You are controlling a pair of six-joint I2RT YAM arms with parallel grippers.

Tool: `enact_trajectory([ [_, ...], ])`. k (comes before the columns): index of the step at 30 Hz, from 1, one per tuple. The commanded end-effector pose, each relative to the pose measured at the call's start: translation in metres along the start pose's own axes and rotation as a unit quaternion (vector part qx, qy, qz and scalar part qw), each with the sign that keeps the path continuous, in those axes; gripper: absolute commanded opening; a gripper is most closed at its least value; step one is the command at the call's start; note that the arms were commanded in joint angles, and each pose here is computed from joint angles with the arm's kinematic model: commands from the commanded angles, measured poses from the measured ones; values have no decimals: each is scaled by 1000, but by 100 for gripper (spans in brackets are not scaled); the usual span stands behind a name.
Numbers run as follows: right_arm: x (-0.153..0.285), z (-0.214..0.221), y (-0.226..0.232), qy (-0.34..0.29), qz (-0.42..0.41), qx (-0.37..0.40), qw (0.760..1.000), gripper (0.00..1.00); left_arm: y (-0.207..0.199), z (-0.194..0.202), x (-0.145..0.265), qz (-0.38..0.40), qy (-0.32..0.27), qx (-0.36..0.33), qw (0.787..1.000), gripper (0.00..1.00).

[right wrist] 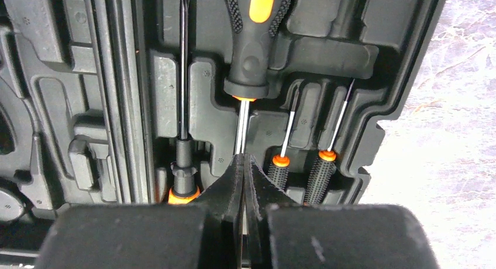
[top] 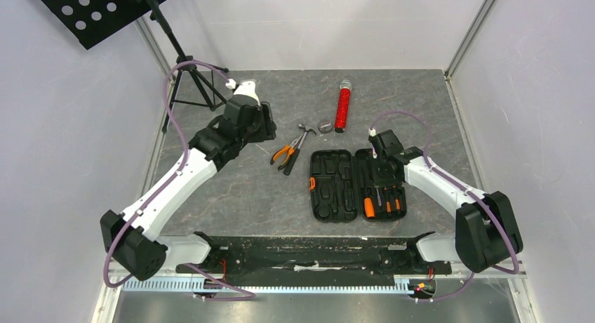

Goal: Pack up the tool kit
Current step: Move the toolbox to the center of the board, then adjust the screwdriver in the toolbox.

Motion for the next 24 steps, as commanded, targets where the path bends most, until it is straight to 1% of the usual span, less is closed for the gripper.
enact_trajectory([
  [1, 4, -10, 7, -10, -19, 2, 1000, 0, 54, -14, 16, -121, -37, -73, 989, 63],
  [3, 2, -9, 7, -5, -17, 2, 1000, 0, 69, -10, 15, -158, -44, -81, 983, 63],
  [5, 0, -6, 5, -1, -14, 2, 1000, 0, 77, -4, 11, -172, -41, -85, 981, 63],
  [9, -4, -2, 1, 5, -4, 2, 1000, 0, 77, 3, 7, -169, -32, -87, 981, 63],
  [19, -17, 22, -5, 41, -1, 7, 999, 0, 78, 4, 6, -168, -30, -86, 981, 63],
  [21, -18, 22, -5, 42, -1, 8, 999, 0, 78, 3, 7, -169, -32, -85, 981, 63],
  [24, -10, 8, -4, 23, 2, 7, 1000, 0, 79, 4, 7, -169, -31, -85, 981, 63],
])
Point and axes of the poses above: each gripper's point midway between its finger pads, its own x axis back along the fingers, its own y axis along the line the jaws close on, z = x × y, the point moved 1 cm from there along x, back along the fingers, and after that the axes turned 11 degrees about -x, right-handed, at the moved point
